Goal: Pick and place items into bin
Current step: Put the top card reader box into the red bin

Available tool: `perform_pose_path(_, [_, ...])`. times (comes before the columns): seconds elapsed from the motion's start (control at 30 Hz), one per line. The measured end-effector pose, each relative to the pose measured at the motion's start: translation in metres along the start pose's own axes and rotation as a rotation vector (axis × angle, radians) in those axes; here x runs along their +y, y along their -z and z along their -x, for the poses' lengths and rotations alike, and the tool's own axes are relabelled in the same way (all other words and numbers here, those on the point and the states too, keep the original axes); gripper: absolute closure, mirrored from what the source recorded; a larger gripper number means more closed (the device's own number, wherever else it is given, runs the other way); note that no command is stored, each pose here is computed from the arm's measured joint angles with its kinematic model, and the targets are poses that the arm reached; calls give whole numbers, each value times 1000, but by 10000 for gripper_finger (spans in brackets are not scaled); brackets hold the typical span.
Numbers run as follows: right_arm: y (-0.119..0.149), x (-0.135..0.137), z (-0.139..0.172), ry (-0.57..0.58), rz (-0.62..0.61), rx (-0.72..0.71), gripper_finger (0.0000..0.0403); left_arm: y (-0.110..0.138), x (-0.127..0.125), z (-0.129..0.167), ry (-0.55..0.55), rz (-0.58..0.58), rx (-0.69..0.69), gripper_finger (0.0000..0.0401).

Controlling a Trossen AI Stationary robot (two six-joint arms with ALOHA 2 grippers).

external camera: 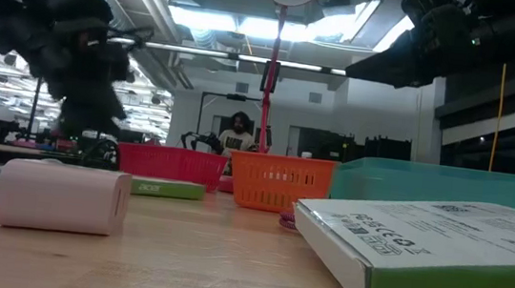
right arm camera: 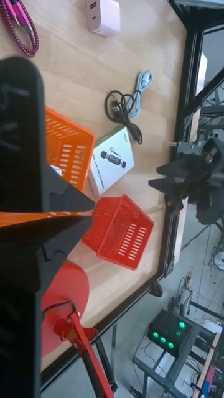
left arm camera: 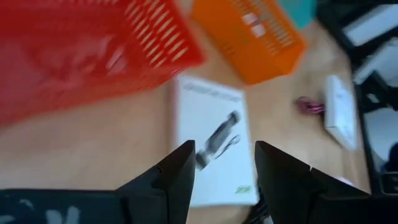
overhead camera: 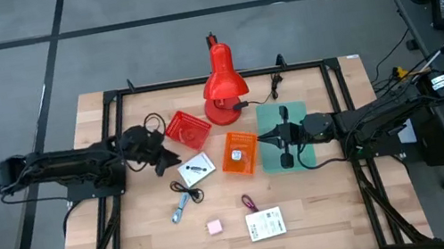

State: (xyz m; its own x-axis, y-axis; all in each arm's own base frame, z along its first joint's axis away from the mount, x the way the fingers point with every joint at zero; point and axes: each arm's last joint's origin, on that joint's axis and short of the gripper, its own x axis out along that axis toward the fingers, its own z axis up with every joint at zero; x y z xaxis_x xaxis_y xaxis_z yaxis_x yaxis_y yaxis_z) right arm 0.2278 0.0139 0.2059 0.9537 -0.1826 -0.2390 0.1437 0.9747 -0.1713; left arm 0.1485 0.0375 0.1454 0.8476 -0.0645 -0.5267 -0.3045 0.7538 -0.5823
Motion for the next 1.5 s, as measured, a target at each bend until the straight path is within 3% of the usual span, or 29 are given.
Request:
perform_pose_path(0.17, [-2, 1, 0, -27, -38, -16, 398, -1, -9, -2, 48, -93, -28, 240])
perform_pose_path(0.33, [-16, 4, -12, -76, -19, 14, 401, 2, -13, -3, 10, -162, -48, 240])
perform_pose_path(0.5, [-27, 12, -41, -104, 6, 96, 402, 4, -19, -5, -9, -237, -76, 240])
perform_pose_path(0.8, [-32, 29, -104, -122, 84, 225, 403, 9, -32, -7, 60, -381, -74, 240])
perform_pose_path(1.2, [-53, 39, -175, -132, 131, 450, 403, 15, -44, -7, 134, -433, -67, 240])
perform_pose_path(1.5, [-51, 46, -207, -212, 149, 520, 403, 17, -45, -7, 64, -442, -101, 240])
